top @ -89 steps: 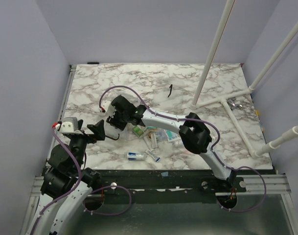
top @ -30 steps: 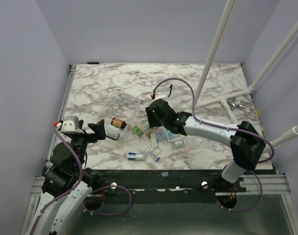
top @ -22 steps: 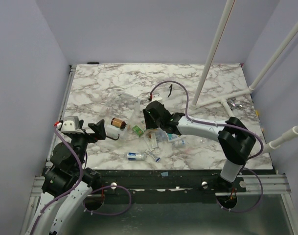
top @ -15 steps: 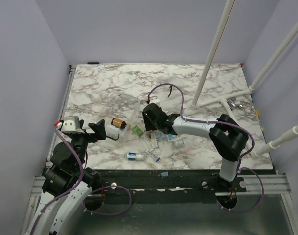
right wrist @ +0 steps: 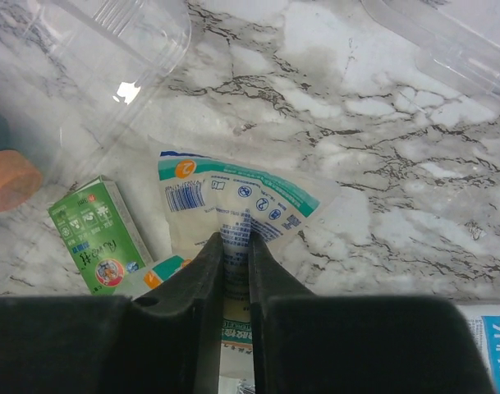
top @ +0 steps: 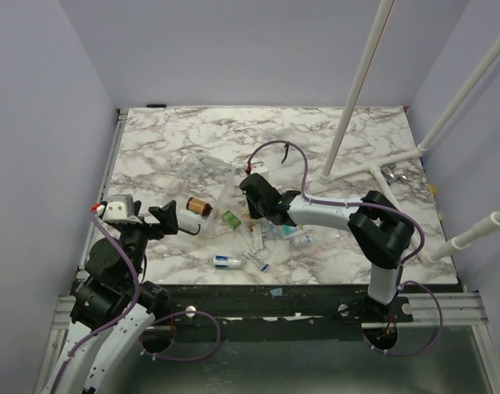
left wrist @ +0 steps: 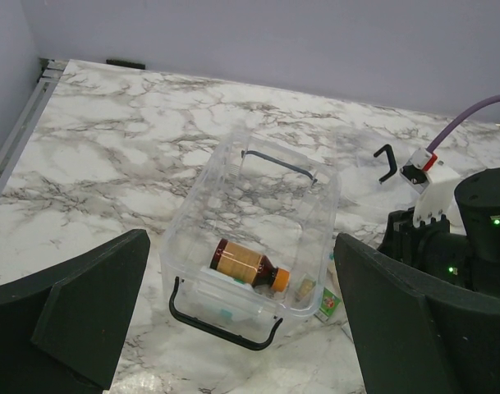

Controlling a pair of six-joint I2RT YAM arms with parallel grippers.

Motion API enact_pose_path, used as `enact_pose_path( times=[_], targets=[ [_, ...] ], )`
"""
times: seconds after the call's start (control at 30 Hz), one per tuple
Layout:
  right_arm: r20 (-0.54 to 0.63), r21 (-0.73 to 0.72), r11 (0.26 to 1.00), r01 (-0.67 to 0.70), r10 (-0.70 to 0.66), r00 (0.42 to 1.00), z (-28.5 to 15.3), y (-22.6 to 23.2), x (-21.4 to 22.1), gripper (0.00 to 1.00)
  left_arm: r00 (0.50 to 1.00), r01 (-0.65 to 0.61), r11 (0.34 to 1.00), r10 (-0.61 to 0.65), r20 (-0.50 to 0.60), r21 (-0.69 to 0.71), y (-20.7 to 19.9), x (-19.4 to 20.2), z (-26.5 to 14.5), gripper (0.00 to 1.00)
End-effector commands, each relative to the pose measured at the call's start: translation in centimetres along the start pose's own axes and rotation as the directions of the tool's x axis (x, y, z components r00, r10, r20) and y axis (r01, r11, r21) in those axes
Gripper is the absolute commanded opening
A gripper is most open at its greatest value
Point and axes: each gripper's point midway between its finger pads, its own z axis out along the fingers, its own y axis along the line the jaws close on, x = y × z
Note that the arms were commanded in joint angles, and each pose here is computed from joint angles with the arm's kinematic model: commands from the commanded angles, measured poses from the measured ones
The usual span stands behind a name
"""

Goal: Organize the medicine kit

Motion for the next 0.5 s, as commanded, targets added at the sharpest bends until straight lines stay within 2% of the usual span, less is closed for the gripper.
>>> enact_pose_path(
  times=[0.0, 0.13, 0.37, 0.47],
  targets=[
    [0.009, 0.036, 0.999, 0.025, -0.025, 1.0, -0.6, -0.9, -0.4, 0.13, 1.0, 0.003, 1.0, -0.003, -0.004, 0.025, -0.5, 0.2, 0.2, 0.98],
    [0.053, 0.066, 0.997, 0.041, -0.045, 0.998, -1.9, -1.5, -2.3, 0.01, 1.0, 0.004, 1.0, -0.004, -0.002, 0.022, -0.4, 0.2, 0.2, 0.98],
    [0.169, 0.152, 0.983, 0.102, -0.127, 0.977, -5.6, -3.4, -7.1, 0.01, 1.0, 0.008, 1.0, -0.008, 0.003, 0.025, -0.5, 0.0, 0.1, 0.98],
    [0.223, 0.146, 0.98, 0.133, -0.163, 0.961, -7.3, -3.2, -9.4, 0.01, 1.0, 0.009, 1.0, -0.009, 0.005, 0.026, -0.5, 0.0, 0.0, 0.98]
  ],
)
